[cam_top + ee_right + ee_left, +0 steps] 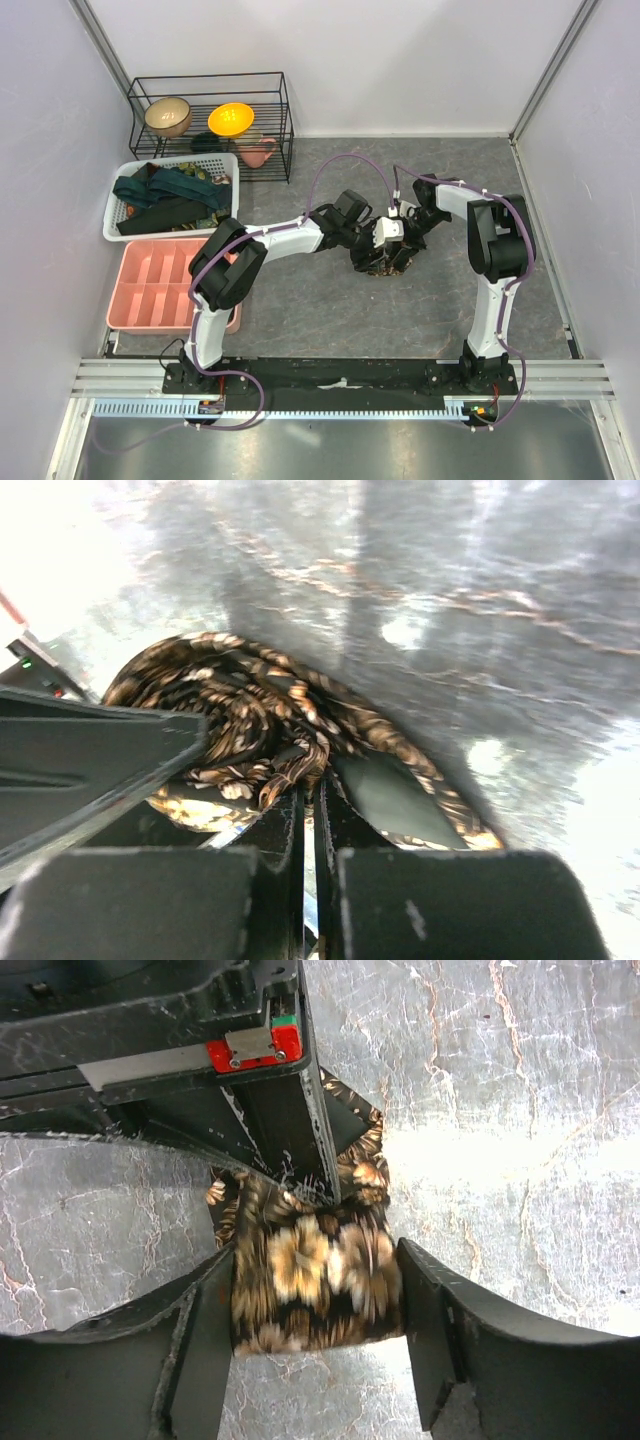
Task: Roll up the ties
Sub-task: Roll the tie at the center of the board.
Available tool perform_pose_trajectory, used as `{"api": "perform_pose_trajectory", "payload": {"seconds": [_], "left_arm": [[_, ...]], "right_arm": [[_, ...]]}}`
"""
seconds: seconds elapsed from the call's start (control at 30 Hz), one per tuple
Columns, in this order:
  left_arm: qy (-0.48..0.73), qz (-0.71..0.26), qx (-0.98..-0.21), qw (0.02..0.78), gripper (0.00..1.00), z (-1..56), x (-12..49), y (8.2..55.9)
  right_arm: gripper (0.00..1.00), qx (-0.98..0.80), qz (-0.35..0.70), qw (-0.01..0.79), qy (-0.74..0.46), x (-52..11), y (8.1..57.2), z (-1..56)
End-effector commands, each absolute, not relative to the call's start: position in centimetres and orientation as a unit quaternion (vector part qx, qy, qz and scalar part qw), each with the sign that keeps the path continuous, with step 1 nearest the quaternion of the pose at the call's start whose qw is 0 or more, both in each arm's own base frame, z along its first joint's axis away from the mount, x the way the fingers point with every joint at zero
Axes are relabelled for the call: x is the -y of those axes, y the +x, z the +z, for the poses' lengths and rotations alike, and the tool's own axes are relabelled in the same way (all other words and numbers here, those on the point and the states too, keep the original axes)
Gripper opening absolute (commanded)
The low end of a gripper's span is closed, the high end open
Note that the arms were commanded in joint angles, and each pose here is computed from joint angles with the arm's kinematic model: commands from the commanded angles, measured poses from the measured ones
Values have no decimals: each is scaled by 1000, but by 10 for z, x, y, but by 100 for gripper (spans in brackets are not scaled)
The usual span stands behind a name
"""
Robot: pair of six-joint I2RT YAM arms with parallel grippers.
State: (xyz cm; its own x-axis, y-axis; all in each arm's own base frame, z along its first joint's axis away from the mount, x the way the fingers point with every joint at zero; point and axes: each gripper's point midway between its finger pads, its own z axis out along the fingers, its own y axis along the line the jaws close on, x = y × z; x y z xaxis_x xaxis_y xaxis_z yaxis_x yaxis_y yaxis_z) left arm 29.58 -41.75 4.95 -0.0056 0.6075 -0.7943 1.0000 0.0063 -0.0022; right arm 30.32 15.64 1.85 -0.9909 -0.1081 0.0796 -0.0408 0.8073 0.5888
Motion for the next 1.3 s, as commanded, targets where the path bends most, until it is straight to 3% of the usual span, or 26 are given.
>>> {"api": "perform_pose_trajectory", "payload": {"seconds": [0.0,0.47,0.57,0.6,0.83,0.9,1.0,1.27], "left_arm": [[624,-326,-627,333,69,67,419,299],[654,-290,-618,327,71,44,450,307],[659,-275,-627,313,61,36,447,306],[660,-271,-630,306,52,33,446,305],[665,-228,-667,248,21,1,404,288],[663,-213,-683,222,11,-11,390,283],[662,-201,-694,197,5,-21,376,275],[664,-181,-710,150,2,-37,362,270]], "right_arm": [[0,982,-176,24,55,-110,326,-23],[0,983,-162,46,79,-116,318,-34],[0,980,-170,44,98,-121,320,-34],[0,979,-172,42,100,-123,321,-34],[1,969,-217,29,117,-148,329,-24],[9,966,-228,21,124,-151,332,-13],[23,959,-259,10,118,-149,333,8],[56,936,-339,0,90,-127,328,55]]}}
